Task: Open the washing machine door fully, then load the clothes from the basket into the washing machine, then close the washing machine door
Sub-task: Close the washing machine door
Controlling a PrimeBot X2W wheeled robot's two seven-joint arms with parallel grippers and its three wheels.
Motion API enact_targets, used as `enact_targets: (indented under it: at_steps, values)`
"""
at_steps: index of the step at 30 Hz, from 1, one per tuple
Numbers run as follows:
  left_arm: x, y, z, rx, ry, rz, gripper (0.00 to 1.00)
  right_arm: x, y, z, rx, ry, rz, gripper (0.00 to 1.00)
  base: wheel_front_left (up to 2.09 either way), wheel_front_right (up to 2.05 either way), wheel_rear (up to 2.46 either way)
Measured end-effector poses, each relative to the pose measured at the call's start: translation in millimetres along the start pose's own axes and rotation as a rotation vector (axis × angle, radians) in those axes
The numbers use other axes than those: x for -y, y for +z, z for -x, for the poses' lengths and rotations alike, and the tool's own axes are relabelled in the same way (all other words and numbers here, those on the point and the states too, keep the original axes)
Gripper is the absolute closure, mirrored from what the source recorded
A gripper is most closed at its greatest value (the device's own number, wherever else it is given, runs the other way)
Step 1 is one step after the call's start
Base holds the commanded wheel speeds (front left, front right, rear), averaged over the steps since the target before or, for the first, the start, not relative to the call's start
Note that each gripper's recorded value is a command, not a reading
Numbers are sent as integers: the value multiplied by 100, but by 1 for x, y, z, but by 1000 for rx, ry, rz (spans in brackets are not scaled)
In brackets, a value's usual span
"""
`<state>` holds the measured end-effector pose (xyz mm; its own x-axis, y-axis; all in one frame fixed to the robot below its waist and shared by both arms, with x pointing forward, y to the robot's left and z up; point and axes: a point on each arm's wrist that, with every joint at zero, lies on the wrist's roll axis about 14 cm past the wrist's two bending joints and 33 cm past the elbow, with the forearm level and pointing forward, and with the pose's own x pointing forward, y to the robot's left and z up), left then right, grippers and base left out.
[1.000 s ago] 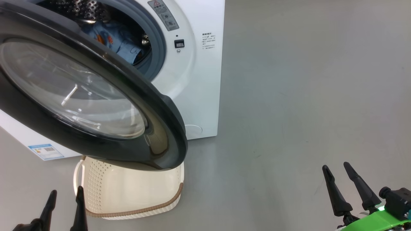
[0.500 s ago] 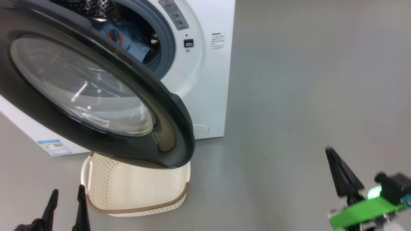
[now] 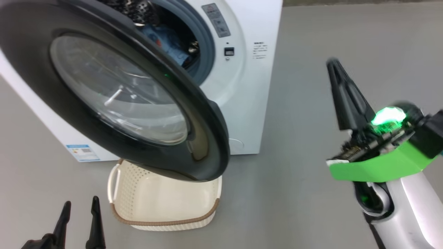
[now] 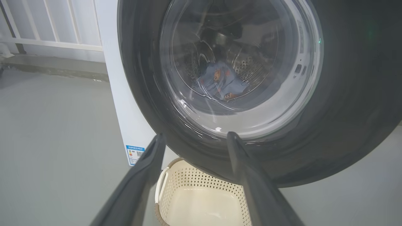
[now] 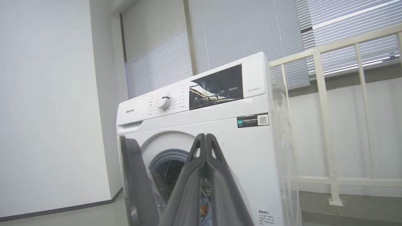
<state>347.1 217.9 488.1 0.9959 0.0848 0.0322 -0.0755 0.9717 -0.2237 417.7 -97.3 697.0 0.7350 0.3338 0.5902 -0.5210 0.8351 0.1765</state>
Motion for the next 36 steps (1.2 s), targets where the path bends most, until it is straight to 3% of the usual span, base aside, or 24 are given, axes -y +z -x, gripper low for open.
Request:
enact_targets:
  at_steps: [5, 13, 25, 31, 36]
  values:
    - [-6, 7, 7, 20, 23, 5, 0, -69, 21, -19, 87, 201, -74, 100, 0, 0, 0]
    - [-13, 8, 19, 23, 48, 9, 0, -136, -28, -2, -72, 366, -199, 100, 0, 0, 0]
    - [-17, -11, 21, -32, 75, 65, 0, -120, -149, 53, -461, 250, -327, 100, 0, 0, 0]
    - [-14, -14, 10, -42, 70, 75, 0, -109, -190, 76, -596, 216, -325, 100, 0, 0, 0]
    - [-16, -16, 5, -47, 80, 78, 0, -95, -207, 74, -631, 169, -341, 100, 0, 0, 0]
